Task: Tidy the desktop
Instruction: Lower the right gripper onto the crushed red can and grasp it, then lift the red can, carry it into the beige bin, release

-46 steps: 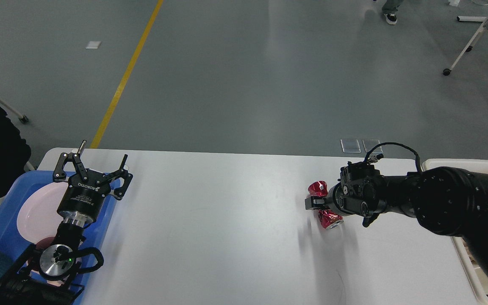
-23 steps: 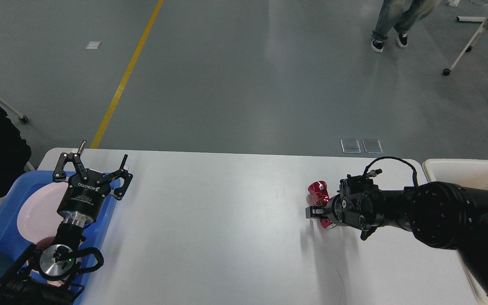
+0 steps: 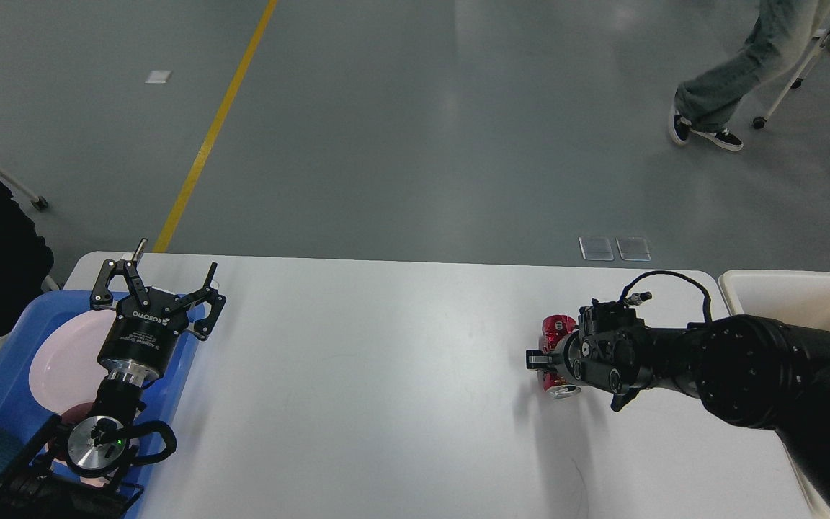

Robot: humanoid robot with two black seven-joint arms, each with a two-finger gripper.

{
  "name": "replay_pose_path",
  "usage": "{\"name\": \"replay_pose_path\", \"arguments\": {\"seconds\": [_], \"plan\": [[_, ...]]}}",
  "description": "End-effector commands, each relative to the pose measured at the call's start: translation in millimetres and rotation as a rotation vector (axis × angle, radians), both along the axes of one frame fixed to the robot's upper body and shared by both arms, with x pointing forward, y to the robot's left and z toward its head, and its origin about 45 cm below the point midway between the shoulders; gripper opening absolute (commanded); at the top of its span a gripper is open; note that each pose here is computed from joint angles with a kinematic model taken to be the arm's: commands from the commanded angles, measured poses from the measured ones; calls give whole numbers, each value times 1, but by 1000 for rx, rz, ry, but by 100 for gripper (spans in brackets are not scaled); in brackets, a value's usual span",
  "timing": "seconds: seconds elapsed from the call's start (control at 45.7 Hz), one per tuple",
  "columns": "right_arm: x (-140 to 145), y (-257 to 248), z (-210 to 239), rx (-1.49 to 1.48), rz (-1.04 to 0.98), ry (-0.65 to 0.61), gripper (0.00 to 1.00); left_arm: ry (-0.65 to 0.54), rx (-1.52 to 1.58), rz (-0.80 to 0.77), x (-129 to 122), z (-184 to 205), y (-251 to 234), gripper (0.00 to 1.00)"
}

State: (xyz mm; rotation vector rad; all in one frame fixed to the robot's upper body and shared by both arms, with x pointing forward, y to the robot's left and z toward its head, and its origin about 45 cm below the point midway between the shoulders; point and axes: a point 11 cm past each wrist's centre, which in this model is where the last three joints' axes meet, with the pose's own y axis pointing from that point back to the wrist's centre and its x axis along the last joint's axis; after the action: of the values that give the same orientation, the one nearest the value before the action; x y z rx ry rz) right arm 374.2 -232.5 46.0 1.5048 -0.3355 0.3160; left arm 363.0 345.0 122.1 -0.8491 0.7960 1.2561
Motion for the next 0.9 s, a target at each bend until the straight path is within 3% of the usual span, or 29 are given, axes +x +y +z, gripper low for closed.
{"name": "replay_pose_path", "arguments": {"seconds": [0.0,0.175,0.503,0.722,0.875], "plan": [[-1,-1,1,5,-8,13,0,-1,-1,0,0,0,0,97],[5,-7,17,52,-103,32,0,-1,0,0,0,0,0,96],[15,-27,134,119,-151,220,0,-1,1,-1,0,0,0,96],[1,-36,232,62,-137,206,0,-1,-1,0,0,0,0,97],[-24,-36,284,66,-186,233,0,-1,-1,0,0,0,0,96]]}}
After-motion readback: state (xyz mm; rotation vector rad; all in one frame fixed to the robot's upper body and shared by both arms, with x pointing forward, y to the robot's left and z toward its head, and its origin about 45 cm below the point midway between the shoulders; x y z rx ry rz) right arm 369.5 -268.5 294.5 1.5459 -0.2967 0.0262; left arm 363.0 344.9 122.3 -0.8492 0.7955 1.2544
